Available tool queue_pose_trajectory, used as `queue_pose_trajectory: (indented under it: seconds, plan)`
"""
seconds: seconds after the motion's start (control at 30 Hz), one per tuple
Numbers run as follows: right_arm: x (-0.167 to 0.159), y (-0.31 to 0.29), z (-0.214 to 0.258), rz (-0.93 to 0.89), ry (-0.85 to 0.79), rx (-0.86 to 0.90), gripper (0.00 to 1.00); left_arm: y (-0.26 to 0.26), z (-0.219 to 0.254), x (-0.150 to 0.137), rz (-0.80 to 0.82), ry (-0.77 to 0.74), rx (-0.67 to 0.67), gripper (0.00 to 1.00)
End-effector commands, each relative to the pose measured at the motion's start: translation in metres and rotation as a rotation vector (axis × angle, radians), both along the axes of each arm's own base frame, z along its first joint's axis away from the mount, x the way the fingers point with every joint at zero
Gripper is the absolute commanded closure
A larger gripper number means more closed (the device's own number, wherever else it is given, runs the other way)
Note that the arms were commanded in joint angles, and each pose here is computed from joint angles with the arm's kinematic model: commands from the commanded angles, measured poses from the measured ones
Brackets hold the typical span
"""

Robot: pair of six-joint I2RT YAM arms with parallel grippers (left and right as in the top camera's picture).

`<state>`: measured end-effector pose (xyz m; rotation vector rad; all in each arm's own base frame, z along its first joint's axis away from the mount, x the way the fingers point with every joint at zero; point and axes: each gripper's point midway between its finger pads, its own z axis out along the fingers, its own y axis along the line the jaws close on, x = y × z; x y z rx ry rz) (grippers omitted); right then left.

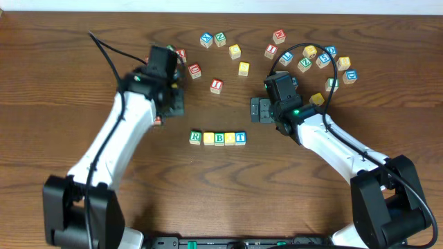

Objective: Spell out ROBOT

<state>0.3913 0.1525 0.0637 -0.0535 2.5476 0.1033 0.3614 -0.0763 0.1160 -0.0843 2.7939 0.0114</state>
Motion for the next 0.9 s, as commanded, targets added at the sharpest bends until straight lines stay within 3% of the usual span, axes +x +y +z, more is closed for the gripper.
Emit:
queue_pose_trajectory:
  seconds: [0.0, 0.27, 0.87]
  plan:
    - [0.006, -0.002, 0.01, -0.002, -0.027, -0.015, 0.01, 0.003, -0.012, -0.018, 0.023, 0.0, 0.014, 0.92]
    - [0.004, -0.003, 0.009, -0.003, -0.021, -0.021, 0.01, 0.008, -0.04, -0.046, 0.042, 0.035, 0.004, 0.92]
    - [0.0, -0.006, 0.006, -0.003, 0.002, -0.031, 0.01, 0.0, -0.057, -0.052, 0.016, 0.047, -0.046, 0.92]
